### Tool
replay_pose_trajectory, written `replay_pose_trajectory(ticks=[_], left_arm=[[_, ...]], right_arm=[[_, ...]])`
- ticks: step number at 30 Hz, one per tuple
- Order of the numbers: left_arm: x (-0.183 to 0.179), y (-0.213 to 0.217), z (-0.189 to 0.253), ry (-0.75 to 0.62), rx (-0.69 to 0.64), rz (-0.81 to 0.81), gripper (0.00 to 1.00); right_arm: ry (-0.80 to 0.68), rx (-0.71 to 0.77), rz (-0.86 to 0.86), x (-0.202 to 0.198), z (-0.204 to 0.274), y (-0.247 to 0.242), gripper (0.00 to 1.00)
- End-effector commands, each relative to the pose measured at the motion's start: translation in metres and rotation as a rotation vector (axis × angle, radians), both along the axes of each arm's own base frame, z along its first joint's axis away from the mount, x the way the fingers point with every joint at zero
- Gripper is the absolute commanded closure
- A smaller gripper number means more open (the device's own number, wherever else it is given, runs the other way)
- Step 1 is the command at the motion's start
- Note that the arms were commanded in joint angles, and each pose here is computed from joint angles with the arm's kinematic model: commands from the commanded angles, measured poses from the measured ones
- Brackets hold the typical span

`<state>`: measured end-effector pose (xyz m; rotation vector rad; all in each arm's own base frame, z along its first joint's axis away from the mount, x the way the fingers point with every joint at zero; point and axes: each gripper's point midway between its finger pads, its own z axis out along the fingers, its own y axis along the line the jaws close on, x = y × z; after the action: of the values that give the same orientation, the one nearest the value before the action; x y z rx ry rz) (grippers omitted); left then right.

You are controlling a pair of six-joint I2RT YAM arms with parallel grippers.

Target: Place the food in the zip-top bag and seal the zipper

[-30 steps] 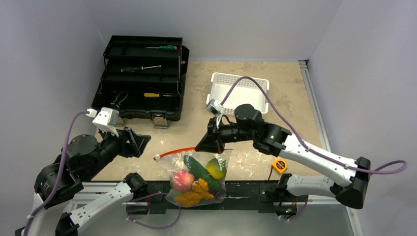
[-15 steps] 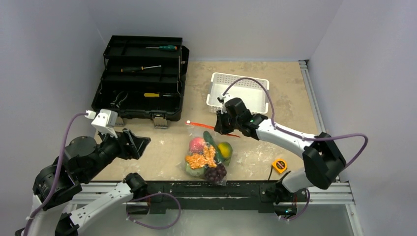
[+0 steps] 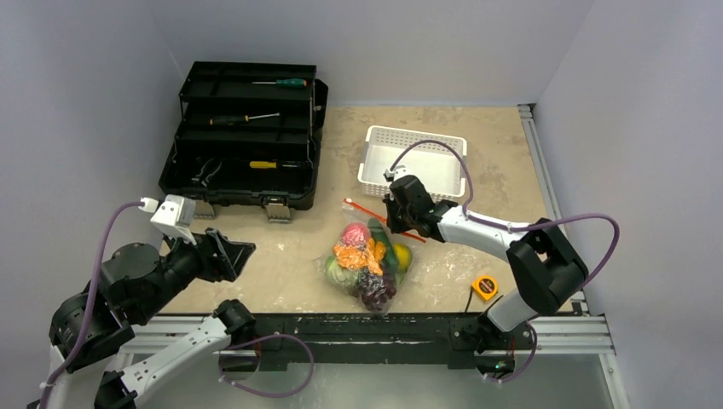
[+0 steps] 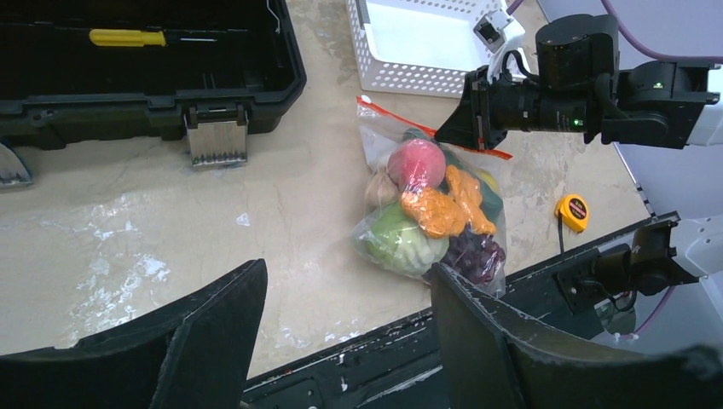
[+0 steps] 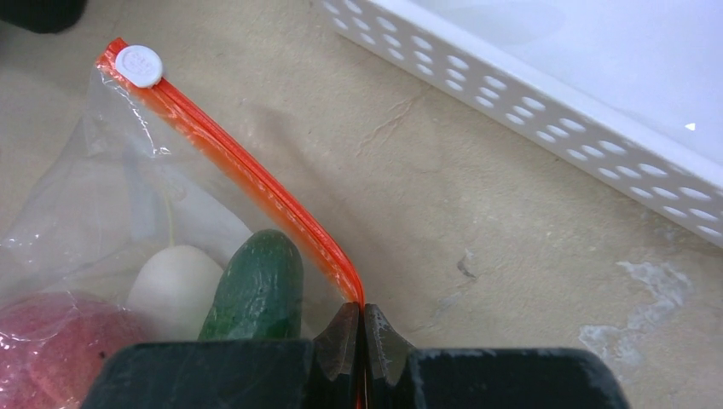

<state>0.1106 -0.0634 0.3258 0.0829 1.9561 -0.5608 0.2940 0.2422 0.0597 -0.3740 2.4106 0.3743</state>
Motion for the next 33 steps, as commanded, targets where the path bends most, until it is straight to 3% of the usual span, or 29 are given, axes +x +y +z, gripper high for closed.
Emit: replay_pose_trajectory(ticks=[1,4,10,18,22,25,33], left_arm=[[-0.004,0.009,0.014,-0.041,-0.022,0.014,0.3],[-0.006,0.012,0.015,-0.047,-0.027,0.016,0.3],[-0.01,0.021,0.022,-0.07,-0.016,0.028,0.29],[-0.019,0.036,0.039,-0.116,-0.026,0.045,0.29],[-0.026,0.045,0.047,-0.145,-0.027,0.047,0.28],[-0.03,0.054,0.055,-0.172,-0.035,0.059,0.28],[-0.043,0.072,0.081,-0.274,-0.099,0.075,0.27]], right_arm=[[-0.065,-0.068,-0.086,0.018,0.005,-0.02,1.0],[-0.055,-0.026,-0.027,0.011,0.013,-0.011,1.0],[-0.052,0.049,0.053,-0.001,0.048,0.001,0.71],[-0.193,0.124,0.038,-0.011,0.135,-0.014,0.54],[-0.285,0.142,0.02,-0.021,0.179,-0.032,0.34],[-0.387,0.167,-0.042,-0.03,0.218,-0.055,0.02],[-0.701,0.308,-0.247,-0.078,0.332,-0.139,0.01]])
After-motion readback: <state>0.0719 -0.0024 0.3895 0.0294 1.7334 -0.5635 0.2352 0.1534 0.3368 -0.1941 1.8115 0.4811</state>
